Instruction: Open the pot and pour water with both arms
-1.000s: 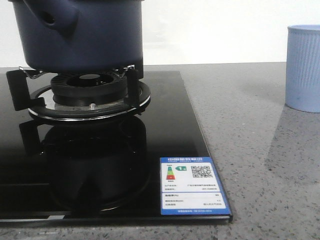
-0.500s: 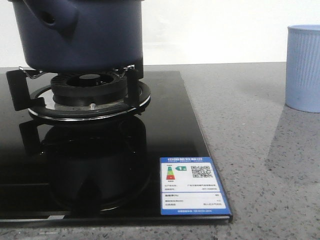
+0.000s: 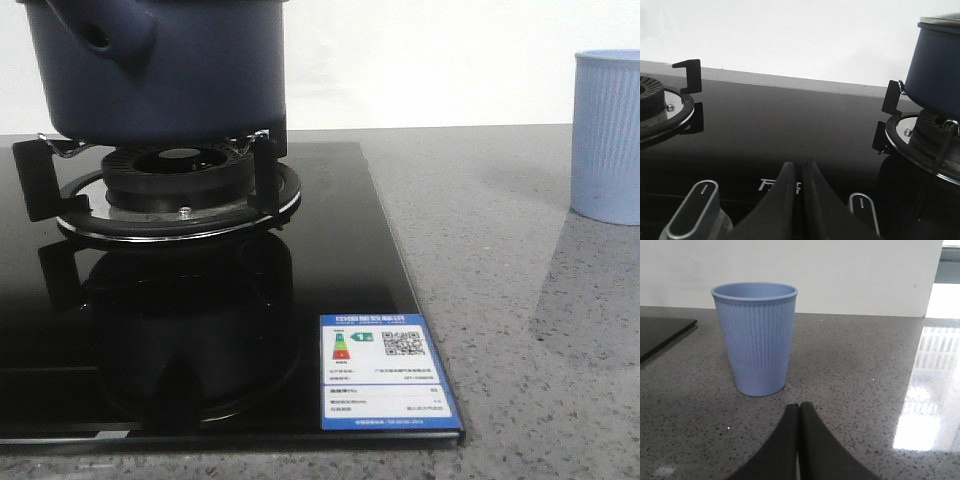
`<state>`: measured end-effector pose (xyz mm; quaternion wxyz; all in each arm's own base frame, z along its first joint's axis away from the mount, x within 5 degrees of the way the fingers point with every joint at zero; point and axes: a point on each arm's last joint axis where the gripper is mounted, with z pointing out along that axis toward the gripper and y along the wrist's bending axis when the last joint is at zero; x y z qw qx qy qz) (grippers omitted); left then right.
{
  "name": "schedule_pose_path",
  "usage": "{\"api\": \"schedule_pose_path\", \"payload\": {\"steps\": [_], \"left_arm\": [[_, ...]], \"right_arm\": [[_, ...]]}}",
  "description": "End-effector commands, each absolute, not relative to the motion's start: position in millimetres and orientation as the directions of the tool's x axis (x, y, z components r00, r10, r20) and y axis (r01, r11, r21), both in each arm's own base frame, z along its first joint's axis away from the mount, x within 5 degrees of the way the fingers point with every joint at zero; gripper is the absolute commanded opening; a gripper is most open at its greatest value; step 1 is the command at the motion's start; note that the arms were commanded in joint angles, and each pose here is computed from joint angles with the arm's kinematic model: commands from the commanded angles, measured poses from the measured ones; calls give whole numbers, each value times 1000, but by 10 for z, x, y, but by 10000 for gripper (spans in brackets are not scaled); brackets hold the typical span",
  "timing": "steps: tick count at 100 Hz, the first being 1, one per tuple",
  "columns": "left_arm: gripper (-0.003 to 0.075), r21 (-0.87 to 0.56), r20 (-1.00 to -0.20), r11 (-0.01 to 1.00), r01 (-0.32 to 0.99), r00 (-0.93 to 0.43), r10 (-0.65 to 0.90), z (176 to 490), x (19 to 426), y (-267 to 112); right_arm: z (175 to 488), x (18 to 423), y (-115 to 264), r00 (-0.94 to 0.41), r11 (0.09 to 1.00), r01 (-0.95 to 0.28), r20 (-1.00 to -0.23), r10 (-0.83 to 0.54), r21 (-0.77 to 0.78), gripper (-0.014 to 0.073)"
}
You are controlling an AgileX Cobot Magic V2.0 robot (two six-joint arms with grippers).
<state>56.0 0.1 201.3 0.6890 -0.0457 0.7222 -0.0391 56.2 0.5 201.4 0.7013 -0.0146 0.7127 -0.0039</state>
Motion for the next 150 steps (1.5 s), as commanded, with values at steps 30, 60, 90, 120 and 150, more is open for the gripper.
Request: {"api": "schedule_pose_path", "payload": {"steps": [30,60,90,120,150], "left_arm": [[-16,-337,-940,941,17,56,-337,2066,547,-3],[-16,-500,-861,865,38,87,-502,2099,544,4],[-16,-673,-710,733,98,190,-678,2324,501,47],[-16,-428,-891,896,121,108,-440,2970,406,-63],[-16,-93,-996,964,249,-32,-87,3614,496,-221]], "right_arm": [[2097,545,3,124,965,-45,-957,263,259,-61],[2097,544,-5,107,855,-67,-849,518,514,-61],[2338,493,10,135,839,-110,-828,544,533,-60],[2731,473,122,-111,934,-112,-939,326,338,-59],[3222,657,221,-259,964,-230,-963,75,137,-59]]}}
